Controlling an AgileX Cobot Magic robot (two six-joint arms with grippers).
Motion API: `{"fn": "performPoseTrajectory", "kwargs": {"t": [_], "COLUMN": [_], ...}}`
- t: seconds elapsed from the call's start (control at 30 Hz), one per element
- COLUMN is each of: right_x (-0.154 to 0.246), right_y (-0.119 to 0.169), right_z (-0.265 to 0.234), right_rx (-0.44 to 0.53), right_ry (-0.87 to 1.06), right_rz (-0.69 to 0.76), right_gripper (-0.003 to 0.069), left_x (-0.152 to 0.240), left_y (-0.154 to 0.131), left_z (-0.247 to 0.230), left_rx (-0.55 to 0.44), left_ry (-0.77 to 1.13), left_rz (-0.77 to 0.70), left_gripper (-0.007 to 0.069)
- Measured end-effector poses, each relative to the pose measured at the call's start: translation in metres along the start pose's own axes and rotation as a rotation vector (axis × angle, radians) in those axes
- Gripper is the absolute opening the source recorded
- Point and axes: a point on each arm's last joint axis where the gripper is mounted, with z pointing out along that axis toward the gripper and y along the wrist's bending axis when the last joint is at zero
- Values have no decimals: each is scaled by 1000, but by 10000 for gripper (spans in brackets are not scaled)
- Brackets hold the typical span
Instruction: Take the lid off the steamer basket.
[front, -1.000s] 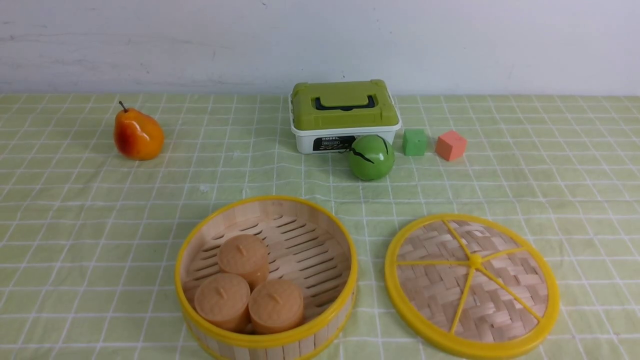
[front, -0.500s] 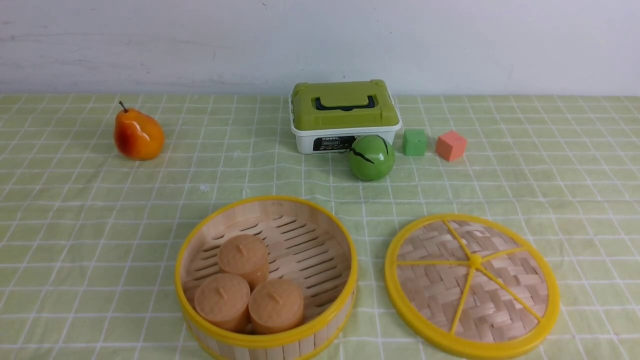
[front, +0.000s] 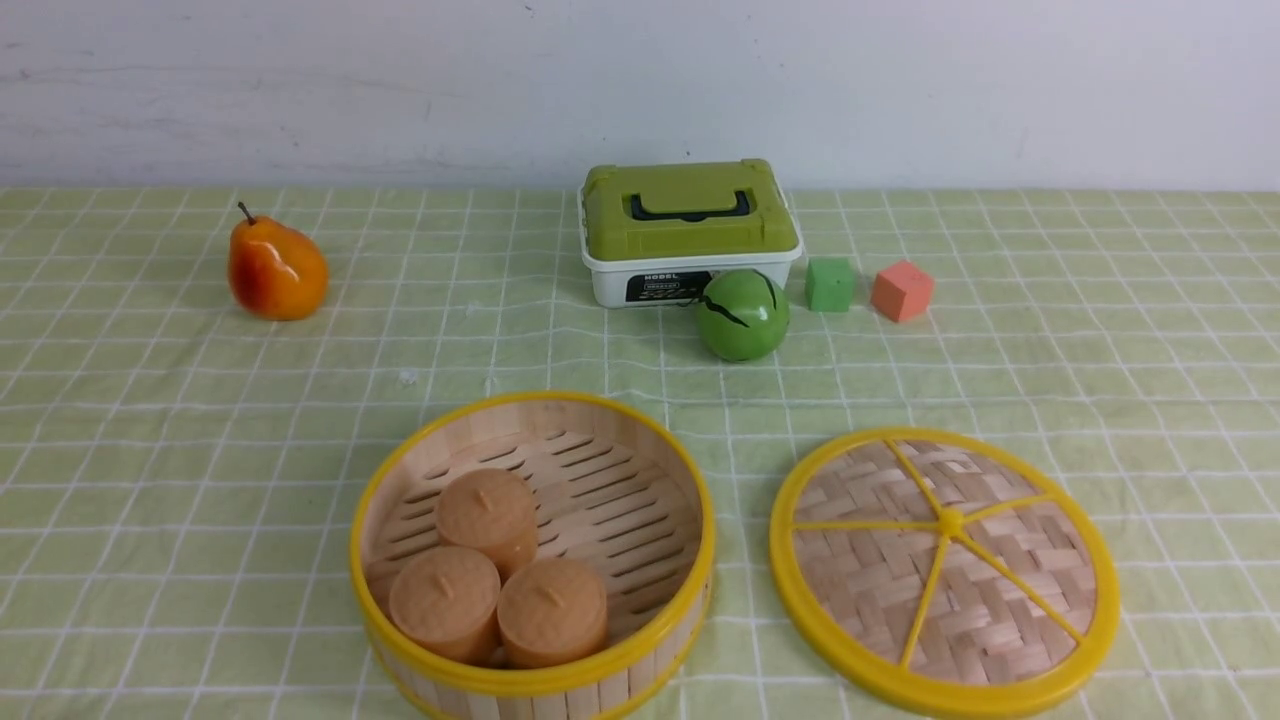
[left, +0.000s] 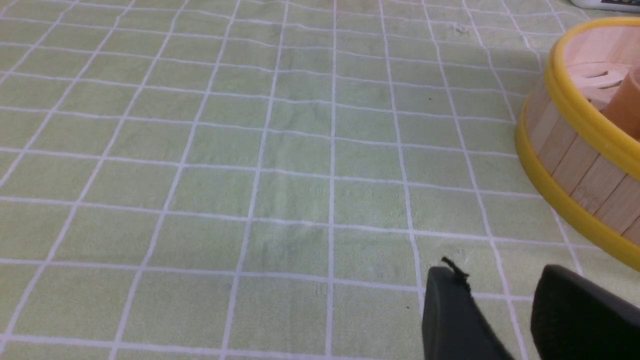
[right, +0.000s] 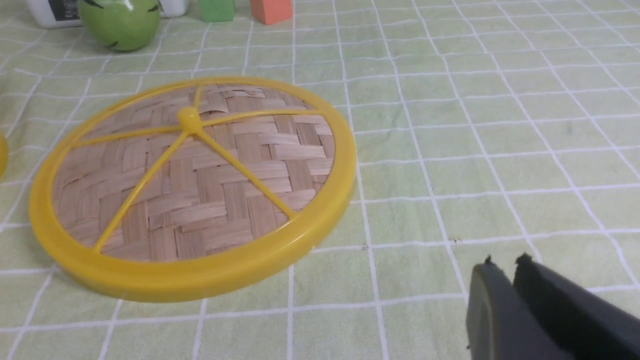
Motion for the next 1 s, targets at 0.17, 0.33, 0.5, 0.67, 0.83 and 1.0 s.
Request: {"fn": "performPoseTrajectory", "kwargs": {"t": [0.17, 0.33, 0.5, 0.67, 0.83, 1.0], "right_x": [0, 0, 0, 0, 0, 0], "right_y": [0, 0, 0, 0, 0, 0], "right_z": [0, 0, 0, 0, 0, 0], "right_rx": [0, 0, 0, 0, 0, 0], "right_ry": [0, 0, 0, 0, 0, 1], "right_rz": [1, 1, 1, 1, 1, 1], "right_gripper": [49, 55, 61, 67, 74, 80], "left_x": [0, 0, 0, 0, 0, 0], "left_y": [0, 0, 0, 0, 0, 0], "left_z": [0, 0, 0, 0, 0, 0], "left_rx": [0, 0, 0, 0, 0, 0], "left_ry": [0, 0, 0, 0, 0, 0], "left_rz": [0, 0, 0, 0, 0, 0], "left_gripper": [239, 239, 239, 239, 239, 239]}}
